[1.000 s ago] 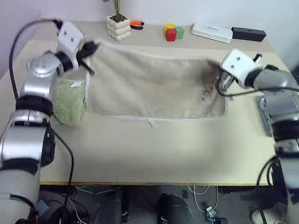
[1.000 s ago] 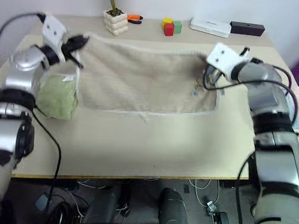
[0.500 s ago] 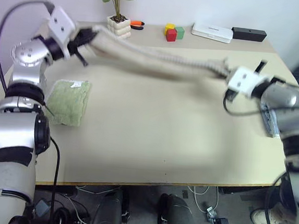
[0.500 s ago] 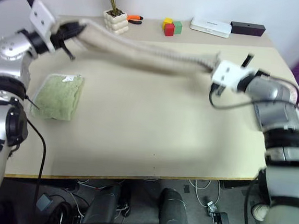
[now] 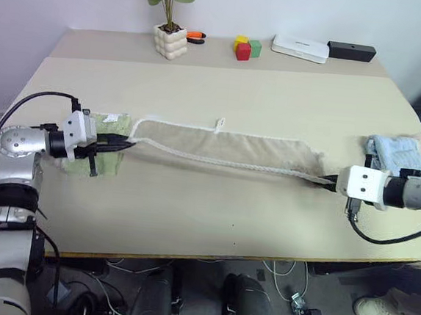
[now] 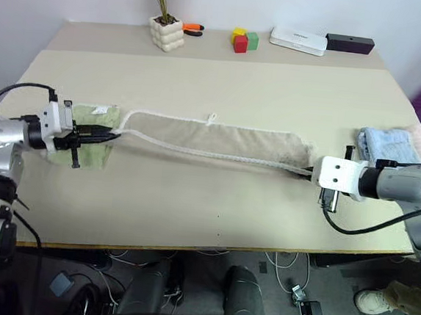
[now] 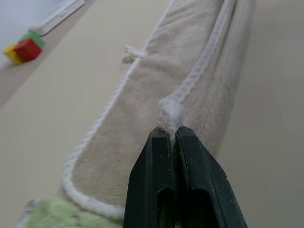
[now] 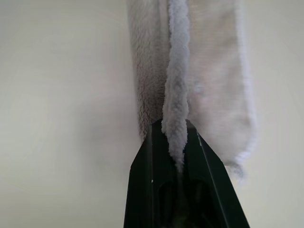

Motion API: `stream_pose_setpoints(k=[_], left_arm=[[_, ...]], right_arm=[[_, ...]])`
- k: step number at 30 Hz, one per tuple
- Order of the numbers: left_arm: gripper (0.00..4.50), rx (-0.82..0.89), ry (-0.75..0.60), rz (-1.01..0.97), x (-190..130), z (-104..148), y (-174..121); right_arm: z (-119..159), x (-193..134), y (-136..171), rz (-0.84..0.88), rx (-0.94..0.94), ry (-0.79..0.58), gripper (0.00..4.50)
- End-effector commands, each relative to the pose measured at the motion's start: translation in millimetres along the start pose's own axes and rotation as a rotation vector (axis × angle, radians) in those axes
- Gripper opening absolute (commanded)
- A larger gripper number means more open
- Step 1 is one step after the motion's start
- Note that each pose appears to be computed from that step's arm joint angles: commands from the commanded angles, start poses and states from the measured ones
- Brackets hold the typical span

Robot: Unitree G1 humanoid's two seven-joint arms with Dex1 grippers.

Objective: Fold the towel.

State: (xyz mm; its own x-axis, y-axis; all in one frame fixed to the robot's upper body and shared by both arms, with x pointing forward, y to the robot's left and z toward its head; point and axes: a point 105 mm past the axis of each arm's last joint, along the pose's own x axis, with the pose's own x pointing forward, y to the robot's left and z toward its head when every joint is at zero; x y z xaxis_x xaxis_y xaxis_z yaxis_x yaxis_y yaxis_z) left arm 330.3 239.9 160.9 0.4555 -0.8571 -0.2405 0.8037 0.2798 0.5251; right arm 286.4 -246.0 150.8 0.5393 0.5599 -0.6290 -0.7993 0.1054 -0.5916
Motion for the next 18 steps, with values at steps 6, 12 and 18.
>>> stream_pose_setpoints(k=[6,12,18], left_arm=[[0.00,-0.062,-0.023,0.003,-24.8,18.0,-23.3],[0.00,-0.150,-0.068,0.044,-22.5,30.5,-32.4],[0.00,-0.153,-0.100,0.147,-20.4,32.9,-6.5]], right_arm=[[-14.2,-27.8,12.8,0.075,0.023,0.081,0.03],[-23.9,-37.8,16.6,0.090,0.057,0.124,0.03],[-16.5,-23.7,-2.3,0.011,0.037,0.073,0.03]])
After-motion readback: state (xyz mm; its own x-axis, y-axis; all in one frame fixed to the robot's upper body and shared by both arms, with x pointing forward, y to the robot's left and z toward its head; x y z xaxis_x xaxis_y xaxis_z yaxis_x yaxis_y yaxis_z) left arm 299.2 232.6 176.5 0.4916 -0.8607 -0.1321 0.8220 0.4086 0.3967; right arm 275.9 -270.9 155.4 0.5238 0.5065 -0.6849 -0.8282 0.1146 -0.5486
